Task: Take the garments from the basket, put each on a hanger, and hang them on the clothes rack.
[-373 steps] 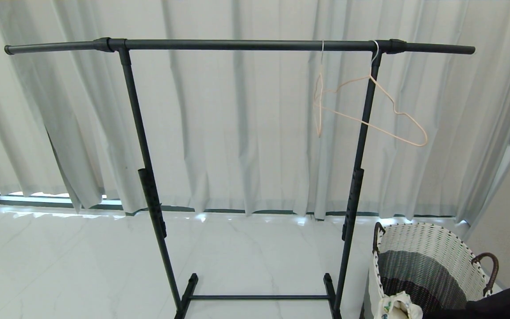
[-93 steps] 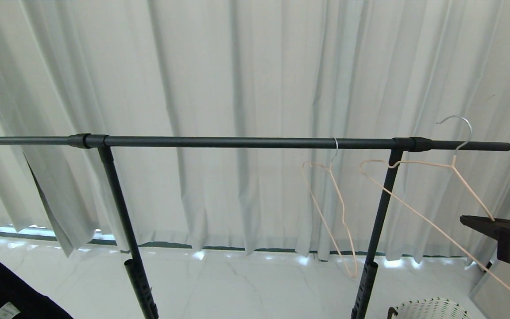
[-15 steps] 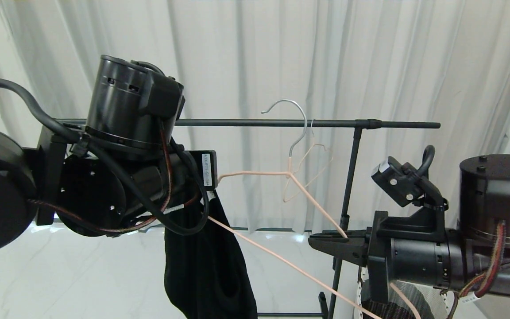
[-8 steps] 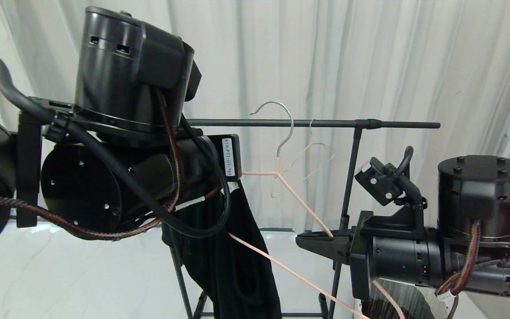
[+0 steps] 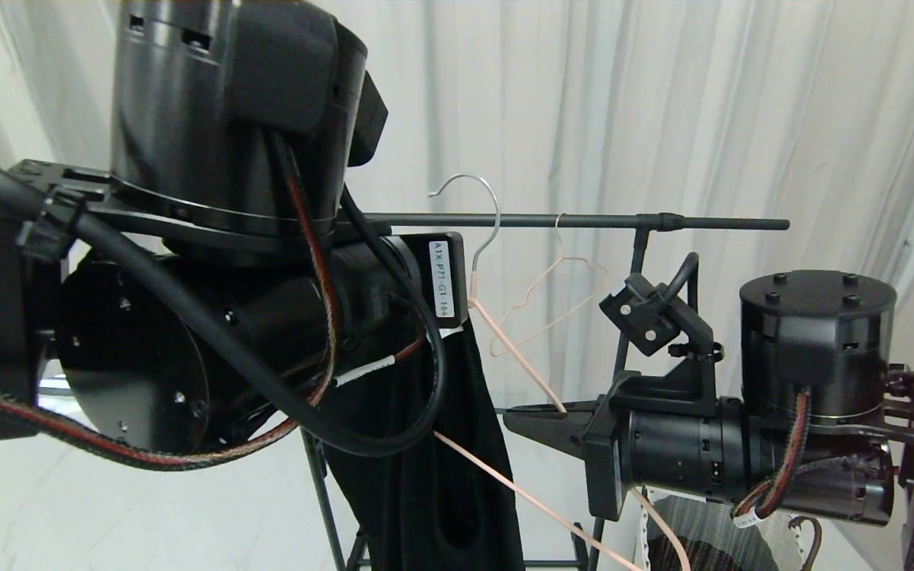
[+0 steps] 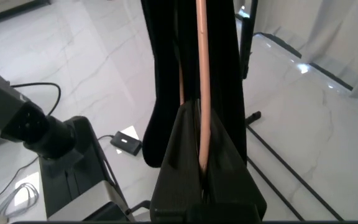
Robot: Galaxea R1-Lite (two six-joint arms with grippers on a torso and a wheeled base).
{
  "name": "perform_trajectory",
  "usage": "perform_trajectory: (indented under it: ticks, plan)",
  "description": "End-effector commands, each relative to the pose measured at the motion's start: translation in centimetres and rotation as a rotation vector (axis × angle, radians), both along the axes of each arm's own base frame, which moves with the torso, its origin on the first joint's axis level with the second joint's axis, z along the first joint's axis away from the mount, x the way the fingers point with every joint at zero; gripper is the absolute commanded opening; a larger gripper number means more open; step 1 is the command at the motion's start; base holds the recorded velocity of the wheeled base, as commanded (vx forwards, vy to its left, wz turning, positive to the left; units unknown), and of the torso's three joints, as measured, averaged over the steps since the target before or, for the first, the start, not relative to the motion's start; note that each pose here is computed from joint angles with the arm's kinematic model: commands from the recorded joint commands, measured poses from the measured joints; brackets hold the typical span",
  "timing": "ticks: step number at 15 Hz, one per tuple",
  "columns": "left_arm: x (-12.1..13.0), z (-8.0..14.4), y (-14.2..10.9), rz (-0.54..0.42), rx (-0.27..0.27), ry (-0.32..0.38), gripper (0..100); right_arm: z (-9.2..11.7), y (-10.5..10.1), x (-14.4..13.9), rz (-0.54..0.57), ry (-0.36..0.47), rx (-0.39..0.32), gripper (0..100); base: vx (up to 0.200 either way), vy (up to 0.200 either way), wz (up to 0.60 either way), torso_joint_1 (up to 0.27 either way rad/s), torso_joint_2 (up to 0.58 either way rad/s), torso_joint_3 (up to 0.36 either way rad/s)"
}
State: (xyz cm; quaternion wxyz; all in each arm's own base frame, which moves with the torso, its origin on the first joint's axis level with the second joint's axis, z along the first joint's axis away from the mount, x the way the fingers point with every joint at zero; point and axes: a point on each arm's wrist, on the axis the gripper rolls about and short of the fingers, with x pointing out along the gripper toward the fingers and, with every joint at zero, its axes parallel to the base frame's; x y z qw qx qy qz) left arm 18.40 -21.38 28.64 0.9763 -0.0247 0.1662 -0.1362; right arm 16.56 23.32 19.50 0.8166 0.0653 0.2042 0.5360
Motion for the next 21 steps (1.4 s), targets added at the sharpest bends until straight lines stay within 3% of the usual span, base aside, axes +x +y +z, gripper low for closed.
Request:
perform_trajectory:
  ticks: [1,5,8,13,16,19,20,21]
  plan:
    - [-0.2,0.1,-0.1,-0.001,0.0,-0.003,0,0.0,0.2,0.0,0.004,0.001,-0.001,0,0.0,0.0,0.0,0.0,0.0,0.0]
    - [-0.5,-0.2,-0.3,0.003,0.011,-0.005,0,0.0,0.2,0.0,-0.023,-0.004,-0.003,0,0.0,0.0,0.0,0.0,0.0,0.0]
    - [-0.5,-0.3,-0.1,0.066,0.023,-0.026,0,0.0,0.0,0.0,-0.114,-0.006,-0.01,0,0.0,0.0,0.0,0.0,0.0,0.0]
    - [-1.6,0.1,-0.5,0.025,0.009,-0.042,0,-0.1,0.0,0.3,-0.196,-0.026,-0.025,0,0.0,0.0,0.0,0.0,0.0,0.0]
    - [-2.0,-0.9,-0.7,-0.006,0.077,-0.032,0,0.0,-0.1,0.4,-0.231,-0.039,-0.017,0,0.0,0.0,0.0,0.0,0.0,0.0]
    - [-2.0,-0.9,-0.7,-0.005,0.08,-0.034,0,0.2,-0.2,0.3,-0.248,-0.048,-0.014,0,0.0,0.0,0.0,0.0,0.0,0.0]
    - [-2.0,-0.9,-0.7,-0.005,0.078,-0.036,100,0.3,-0.3,0.4,-0.252,-0.054,-0.014,0,0.0,0.0,0.0,0.0,0.0,0.0]
    - [-2.1,-0.6,-0.6,-0.006,0.07,-0.045,100,0.6,-0.4,0.3,-0.252,-0.064,0.0,0,0.0,0.0,0.0,0.0,0.0,0.0]
